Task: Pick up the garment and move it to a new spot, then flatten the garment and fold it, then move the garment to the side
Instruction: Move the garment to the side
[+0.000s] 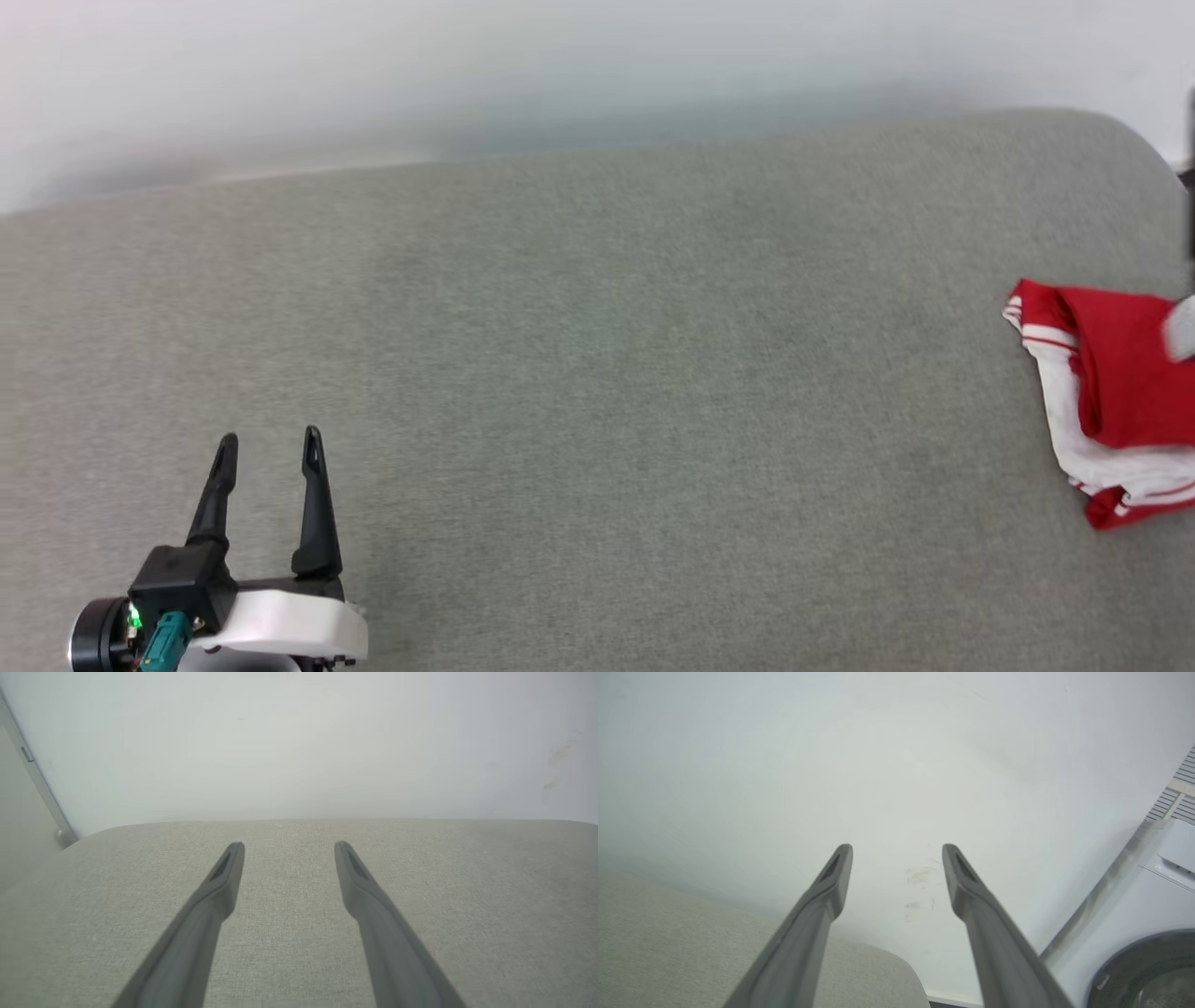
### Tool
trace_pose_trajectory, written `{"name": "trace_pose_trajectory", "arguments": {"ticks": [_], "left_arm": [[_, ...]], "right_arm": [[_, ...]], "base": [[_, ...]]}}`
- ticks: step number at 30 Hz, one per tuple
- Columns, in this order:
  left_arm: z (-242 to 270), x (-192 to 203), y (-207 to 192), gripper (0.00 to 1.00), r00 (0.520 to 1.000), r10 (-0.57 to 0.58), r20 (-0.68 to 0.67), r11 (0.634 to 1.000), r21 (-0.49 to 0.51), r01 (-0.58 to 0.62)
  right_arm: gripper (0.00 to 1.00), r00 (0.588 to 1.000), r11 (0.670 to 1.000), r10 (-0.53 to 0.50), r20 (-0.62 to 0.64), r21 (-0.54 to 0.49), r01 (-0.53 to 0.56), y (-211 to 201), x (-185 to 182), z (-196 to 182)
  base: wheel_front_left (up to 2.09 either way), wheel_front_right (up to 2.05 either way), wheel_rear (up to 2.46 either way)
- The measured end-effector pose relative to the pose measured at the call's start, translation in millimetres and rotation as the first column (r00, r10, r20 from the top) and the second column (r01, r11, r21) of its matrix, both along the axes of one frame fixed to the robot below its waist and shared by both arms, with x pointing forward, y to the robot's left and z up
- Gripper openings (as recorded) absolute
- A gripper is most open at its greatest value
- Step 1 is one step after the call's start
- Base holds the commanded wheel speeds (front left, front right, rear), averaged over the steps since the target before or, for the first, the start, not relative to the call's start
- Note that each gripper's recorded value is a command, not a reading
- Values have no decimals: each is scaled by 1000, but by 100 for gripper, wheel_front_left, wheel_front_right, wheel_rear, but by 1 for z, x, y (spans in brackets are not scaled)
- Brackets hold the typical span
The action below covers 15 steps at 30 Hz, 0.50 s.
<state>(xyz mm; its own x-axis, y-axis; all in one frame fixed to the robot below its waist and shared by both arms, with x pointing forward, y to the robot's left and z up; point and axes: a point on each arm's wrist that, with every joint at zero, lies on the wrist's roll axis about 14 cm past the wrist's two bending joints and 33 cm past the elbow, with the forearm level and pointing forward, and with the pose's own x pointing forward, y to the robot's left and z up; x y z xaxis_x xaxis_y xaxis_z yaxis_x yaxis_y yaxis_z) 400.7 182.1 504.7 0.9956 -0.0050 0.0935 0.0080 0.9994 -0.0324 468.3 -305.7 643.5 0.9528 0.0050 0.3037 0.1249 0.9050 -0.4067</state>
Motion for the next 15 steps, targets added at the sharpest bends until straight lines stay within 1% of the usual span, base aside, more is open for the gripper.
{"name": "trace_pose_trajectory", "arguments": {"ticks": [3,4,7,10,12,15], "left_arm": [[6,-13,10,100,999,32,11,999,4,-32],[9,-25,19,100,998,63,16,998,-2,-63],[11,-34,26,100,996,87,22,996,-7,-87],[15,-40,31,100,994,103,31,995,-8,-103],[16,-43,33,100,993,109,33,994,-8,-109],[16,-47,35,100,992,118,35,993,-10,-118]], "right_arm": [[100,995,995,80,60,57,-84,38,-12,3],[100,984,981,148,103,109,-159,71,-24,3],[100,966,960,205,156,161,-230,101,-37,9],[100,959,933,236,155,239,-268,123,-48,-3],[100,960,916,247,134,291,-277,134,-54,-17],[100,962,900,259,84,340,-272,142,-62,-38]], "base": [[0,0,0],[0,0,0],[0,0,0],[0,0,0],[0,0,0],[0,0,0]]}}
